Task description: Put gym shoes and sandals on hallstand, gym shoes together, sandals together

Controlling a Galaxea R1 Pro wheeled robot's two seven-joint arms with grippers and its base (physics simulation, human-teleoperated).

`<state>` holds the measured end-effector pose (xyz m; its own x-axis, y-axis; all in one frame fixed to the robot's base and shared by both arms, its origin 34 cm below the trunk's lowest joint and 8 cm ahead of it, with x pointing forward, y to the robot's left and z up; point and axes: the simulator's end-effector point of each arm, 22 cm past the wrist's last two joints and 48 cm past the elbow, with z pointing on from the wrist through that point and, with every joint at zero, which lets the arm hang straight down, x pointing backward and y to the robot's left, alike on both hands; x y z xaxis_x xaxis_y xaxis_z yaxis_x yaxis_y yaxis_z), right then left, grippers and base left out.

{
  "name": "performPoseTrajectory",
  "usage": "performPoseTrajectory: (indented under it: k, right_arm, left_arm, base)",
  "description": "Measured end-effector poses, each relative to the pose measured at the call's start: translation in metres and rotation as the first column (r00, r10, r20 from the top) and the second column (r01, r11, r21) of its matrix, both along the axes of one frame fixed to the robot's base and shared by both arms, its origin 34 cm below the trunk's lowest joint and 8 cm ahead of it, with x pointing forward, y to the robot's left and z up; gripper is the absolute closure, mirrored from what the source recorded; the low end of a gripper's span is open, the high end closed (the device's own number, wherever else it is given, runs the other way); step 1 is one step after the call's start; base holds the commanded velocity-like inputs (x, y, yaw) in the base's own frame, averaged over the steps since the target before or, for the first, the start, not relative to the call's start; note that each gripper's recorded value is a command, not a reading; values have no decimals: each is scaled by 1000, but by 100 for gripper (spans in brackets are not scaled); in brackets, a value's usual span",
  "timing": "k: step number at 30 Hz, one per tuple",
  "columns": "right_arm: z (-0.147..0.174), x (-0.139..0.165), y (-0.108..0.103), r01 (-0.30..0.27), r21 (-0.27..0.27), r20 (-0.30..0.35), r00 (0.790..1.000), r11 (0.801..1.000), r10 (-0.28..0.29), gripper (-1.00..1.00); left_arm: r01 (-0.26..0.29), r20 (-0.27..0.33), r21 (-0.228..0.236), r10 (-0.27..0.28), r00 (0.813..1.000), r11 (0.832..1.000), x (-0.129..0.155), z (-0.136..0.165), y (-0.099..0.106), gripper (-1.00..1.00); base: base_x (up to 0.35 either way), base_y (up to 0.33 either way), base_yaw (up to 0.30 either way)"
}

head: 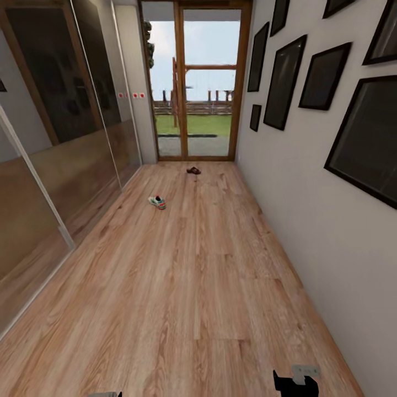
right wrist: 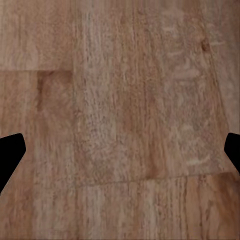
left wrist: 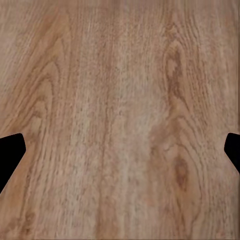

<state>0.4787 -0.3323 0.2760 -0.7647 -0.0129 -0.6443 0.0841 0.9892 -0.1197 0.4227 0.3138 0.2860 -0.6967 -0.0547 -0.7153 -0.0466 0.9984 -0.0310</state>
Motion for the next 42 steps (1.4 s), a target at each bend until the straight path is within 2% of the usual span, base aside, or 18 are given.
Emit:
performPoseTrajectory:
  k: [21,29,42]
  right_arm:
    - [0,-1,0,0,0,-2,1000,1000,0,-100]
    - [-1,-1,4,-1,6,-2,1000,1000,1,-100]
    - [-2,-2,5,-1,8,-4,1000,1000,1,-100]
  left_arm:
    - [-1,0,1,1,1000,1000,0,0,1,-100]
    - [-41,6,-1,41,999,999,0,1,9,-100]
    - [-50,4,-3,50,999,999,0,1,10,-100]
  base:
    - [338,-122,0]
    - [339,-19,16]
    - [339,-1,213]
